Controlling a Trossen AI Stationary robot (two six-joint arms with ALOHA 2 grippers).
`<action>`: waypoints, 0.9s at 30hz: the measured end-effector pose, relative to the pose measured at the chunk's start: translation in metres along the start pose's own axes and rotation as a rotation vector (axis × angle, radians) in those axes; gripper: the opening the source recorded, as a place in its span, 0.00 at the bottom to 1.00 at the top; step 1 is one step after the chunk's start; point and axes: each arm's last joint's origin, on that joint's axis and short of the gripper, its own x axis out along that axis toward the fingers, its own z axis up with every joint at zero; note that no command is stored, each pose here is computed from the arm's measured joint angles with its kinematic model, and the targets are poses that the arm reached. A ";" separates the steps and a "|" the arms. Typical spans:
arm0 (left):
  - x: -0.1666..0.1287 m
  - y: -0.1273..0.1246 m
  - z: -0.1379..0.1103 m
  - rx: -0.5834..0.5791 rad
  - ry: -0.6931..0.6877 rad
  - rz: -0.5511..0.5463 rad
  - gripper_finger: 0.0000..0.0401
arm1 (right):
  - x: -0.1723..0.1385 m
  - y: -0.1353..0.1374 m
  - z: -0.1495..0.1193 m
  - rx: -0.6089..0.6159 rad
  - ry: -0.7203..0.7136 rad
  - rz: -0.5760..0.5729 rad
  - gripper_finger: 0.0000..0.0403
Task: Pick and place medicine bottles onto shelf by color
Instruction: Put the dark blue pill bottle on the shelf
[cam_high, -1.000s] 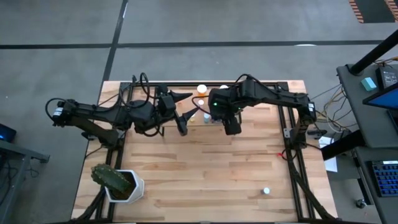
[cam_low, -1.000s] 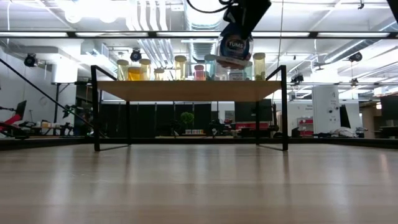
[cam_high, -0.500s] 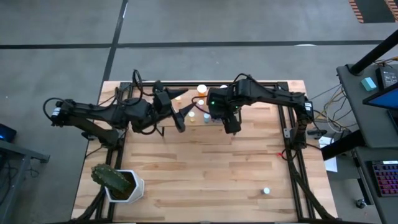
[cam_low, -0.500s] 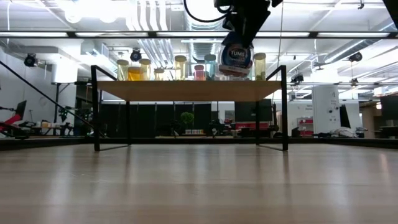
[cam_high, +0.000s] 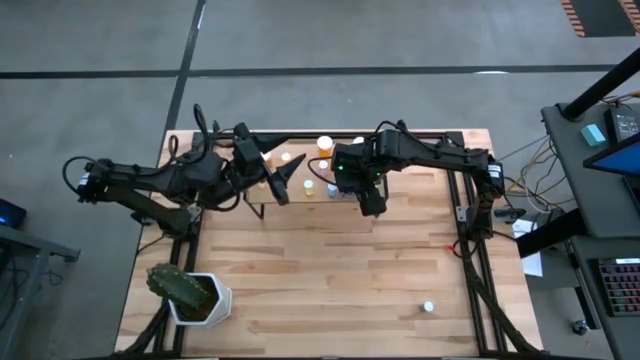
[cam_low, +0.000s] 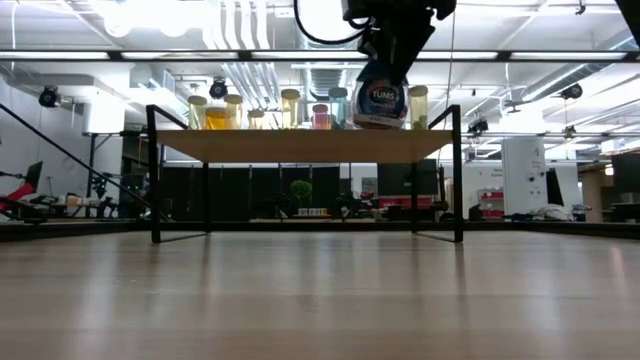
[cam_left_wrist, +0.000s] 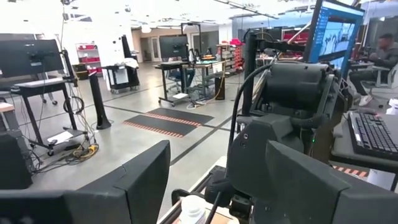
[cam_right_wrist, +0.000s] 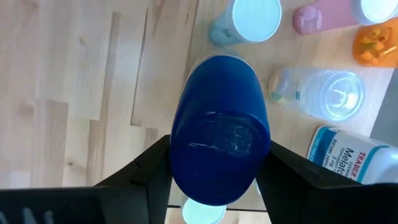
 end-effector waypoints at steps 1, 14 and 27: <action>0.000 0.000 0.000 -0.003 -0.003 0.000 0.62 | 0.000 0.000 0.000 0.000 0.000 0.000 0.45; 0.001 -0.001 -0.001 0.000 0.000 0.000 0.62 | 0.000 -0.001 0.003 0.005 -0.030 -0.012 0.55; 0.001 -0.001 -0.002 0.002 0.003 0.007 0.62 | -0.033 -0.006 0.005 0.061 -0.136 -0.056 0.55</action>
